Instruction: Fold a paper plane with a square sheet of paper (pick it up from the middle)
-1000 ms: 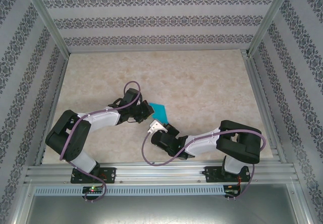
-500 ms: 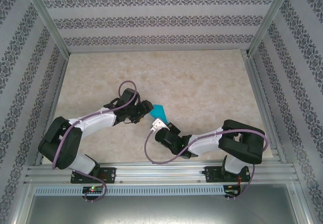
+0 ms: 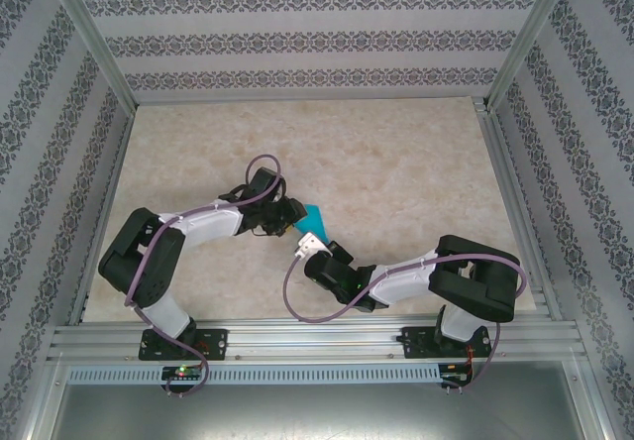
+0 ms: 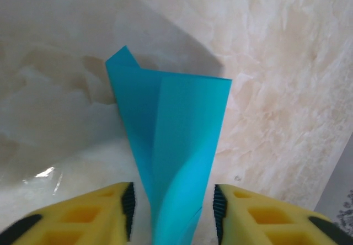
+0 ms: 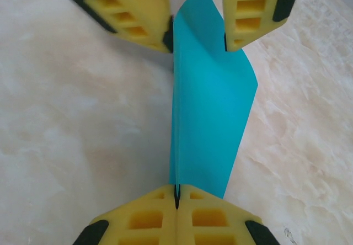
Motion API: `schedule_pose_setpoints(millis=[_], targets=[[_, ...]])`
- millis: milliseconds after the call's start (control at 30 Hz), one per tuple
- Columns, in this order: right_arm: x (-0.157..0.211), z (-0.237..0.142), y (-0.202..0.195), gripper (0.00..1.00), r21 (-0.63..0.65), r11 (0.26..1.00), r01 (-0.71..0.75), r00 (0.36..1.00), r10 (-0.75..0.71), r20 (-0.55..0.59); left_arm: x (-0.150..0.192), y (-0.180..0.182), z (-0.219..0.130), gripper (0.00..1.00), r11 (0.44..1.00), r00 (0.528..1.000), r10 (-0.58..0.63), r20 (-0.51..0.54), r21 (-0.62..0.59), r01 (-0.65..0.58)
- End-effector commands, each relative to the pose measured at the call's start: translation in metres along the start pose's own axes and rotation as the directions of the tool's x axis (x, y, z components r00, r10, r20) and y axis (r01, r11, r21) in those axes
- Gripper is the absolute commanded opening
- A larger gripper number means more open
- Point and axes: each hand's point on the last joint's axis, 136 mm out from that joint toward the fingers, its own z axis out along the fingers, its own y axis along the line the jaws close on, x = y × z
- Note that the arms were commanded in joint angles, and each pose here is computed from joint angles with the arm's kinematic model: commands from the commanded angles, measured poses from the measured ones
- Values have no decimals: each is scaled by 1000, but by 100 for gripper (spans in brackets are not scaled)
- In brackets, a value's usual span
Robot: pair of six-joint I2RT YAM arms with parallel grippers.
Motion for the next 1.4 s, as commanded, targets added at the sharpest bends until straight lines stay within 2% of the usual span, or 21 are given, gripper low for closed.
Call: schedule_pose_setpoints(millis=[0, 300, 367, 533, 767, 933, 1233, 1367], targets=[[6, 2, -5, 4, 23, 999, -31, 999, 31, -7, 3, 1, 3, 31, 1000, 1000, 11, -27, -21, -12], [10, 2, -6, 12, 31, 999, -10, 1000, 11, -19, 3, 2, 1, 1, 998, 999, 29, -34, -55, -31], [12, 3, -6, 15, 36, 999, -1, 1000, 2, -26, 3, 0, -1, 0, 998, 999, 33, -34, -51, -34], [13, 5, -7, 18, 48, 999, 18, 999, -17, -32, 2, -3, -2, 0, 998, 998, 43, -39, -49, -45], [13, 7, -8, 17, 63, 997, 32, 999, -30, -36, 3, -2, -2, 0, 997, 998, 44, -41, -55, -46], [12, 8, -6, 13, 56, 998, 25, 999, -24, -35, 4, -1, -1, 0, 998, 998, 42, -46, -54, -45], [12, 8, -5, 0, 41, 999, -5, 999, 7, -39, 5, 1, -2, 0, 997, 998, 43, -47, -58, -46], [10, 6, -5, 0, 8, 998, -70, 997, 70, -31, 2, 4, -10, 11, 995, 998, 60, -20, -84, -62]])
